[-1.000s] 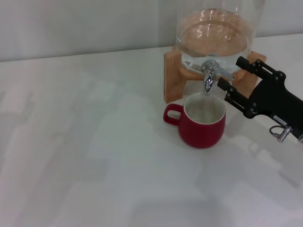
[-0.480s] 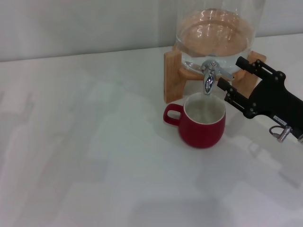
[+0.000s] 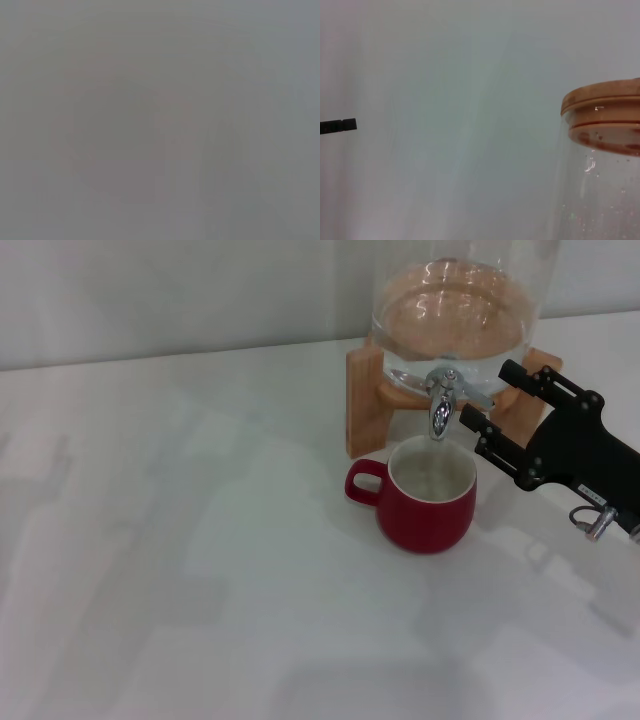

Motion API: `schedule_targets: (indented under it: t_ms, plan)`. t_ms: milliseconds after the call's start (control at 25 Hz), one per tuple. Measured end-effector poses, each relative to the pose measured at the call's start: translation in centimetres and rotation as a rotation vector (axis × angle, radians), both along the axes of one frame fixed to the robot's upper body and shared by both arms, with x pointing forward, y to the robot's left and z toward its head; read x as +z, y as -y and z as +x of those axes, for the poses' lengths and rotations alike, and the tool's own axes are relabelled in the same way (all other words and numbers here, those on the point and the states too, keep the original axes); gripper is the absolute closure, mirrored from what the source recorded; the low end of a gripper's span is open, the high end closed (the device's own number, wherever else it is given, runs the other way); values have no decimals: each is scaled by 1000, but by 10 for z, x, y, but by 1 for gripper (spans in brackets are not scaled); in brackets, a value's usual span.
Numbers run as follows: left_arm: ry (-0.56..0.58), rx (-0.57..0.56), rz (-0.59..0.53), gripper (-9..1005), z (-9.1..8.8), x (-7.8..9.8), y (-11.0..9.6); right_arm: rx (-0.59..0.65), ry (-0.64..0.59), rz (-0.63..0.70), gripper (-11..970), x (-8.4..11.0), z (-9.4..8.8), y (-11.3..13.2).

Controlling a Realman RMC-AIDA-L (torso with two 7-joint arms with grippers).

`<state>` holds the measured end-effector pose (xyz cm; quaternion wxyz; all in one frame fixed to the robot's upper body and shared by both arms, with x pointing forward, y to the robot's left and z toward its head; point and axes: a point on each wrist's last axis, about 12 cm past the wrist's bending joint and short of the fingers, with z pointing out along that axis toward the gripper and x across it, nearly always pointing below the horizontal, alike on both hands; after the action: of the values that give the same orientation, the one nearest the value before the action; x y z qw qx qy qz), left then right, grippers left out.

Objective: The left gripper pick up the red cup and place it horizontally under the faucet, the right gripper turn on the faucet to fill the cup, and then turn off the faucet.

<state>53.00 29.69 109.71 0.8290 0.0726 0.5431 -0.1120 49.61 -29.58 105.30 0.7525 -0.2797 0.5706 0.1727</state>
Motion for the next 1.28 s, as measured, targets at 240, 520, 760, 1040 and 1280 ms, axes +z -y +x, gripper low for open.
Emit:
schedule_targets:
  t_ms: [240,520,760,1040,1280]
  plan:
    - [0,0,0,249,0,0,0,-12,2,3,342,1,1,2]
    - [1,0,-2,249,-1,0,0,-22,-7,-8,342,0,5,2]
    - [1,1,-4,248,-2,0,-1,-48,-5,-8,342,2,7,7]
    - [5,0,-5,248,-2,1,-1,-79,-3,-9,342,2,7,14]
    - [7,-1,-5,248,-1,1,-1,-99,-2,-19,342,2,6,18]
